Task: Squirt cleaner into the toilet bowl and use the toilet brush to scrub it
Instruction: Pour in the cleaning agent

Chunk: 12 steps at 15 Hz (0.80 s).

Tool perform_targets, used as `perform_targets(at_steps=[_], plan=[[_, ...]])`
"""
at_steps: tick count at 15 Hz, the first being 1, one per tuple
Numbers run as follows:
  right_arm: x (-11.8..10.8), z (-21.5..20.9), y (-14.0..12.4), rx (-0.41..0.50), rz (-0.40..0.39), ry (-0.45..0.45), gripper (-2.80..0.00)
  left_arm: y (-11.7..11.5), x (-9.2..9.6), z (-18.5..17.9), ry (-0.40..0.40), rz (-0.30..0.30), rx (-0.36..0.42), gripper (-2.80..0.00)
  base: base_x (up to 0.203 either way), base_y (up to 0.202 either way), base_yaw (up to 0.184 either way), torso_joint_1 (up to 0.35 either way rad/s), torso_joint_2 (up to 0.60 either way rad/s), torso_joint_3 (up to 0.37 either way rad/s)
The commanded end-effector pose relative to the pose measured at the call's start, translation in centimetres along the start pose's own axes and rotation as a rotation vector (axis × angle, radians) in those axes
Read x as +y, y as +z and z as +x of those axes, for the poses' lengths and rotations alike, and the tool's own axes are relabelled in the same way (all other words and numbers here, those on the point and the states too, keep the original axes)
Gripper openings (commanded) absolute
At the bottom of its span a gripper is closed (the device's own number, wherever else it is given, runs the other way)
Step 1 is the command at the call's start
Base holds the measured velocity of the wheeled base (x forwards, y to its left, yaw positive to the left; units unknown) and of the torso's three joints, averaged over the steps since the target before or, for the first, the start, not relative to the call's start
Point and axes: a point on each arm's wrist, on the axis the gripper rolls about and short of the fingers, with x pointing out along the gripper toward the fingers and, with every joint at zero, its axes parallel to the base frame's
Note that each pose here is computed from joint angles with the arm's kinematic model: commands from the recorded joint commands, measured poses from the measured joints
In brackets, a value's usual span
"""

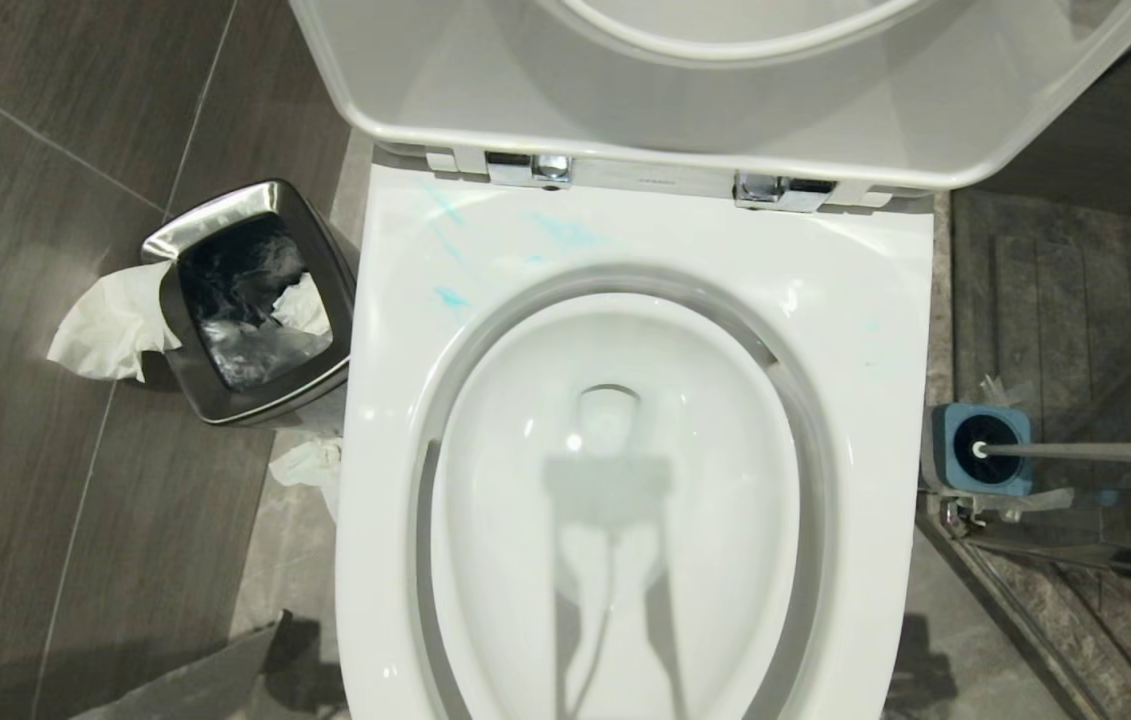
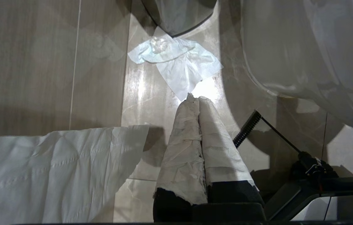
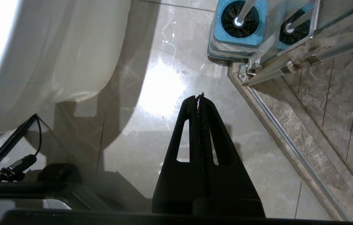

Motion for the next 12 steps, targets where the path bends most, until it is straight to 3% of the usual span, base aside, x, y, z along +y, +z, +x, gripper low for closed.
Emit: perform_targets(at_steps=[1,6,10,12], plan=[[0.0,-0.2,0.1,0.029,-0.001,-0.007,-2.80,0.0,0.0,0.0,0.001,-0.006,0.001,-2.80,0.000,0.000,0.000,0.006,0.01,-0.110],[0.1,-1.2,2.2,0.302,-0.010,-0.044,-2.80,0.0,0.0,0.0,0.001,-0.008,0.001,-2.80,0.000,0.000,0.000,0.000,0.00,-0.020],[0.3,3.3,5.8,0.553,-0.021,-0.075,-2.80,0.0,0.0,0.0,0.001,-0.008,0.001,-2.80,0.000,0.000,0.000,0.000,0.00,0.000],[0.4,7.4,7.1,0.608,-0.030,-0.081,-2.80,0.0,0.0,0.0,0.001,-0.008,0.001,-2.80,0.000,0.000,0.000,0.000,0.00,0.000]])
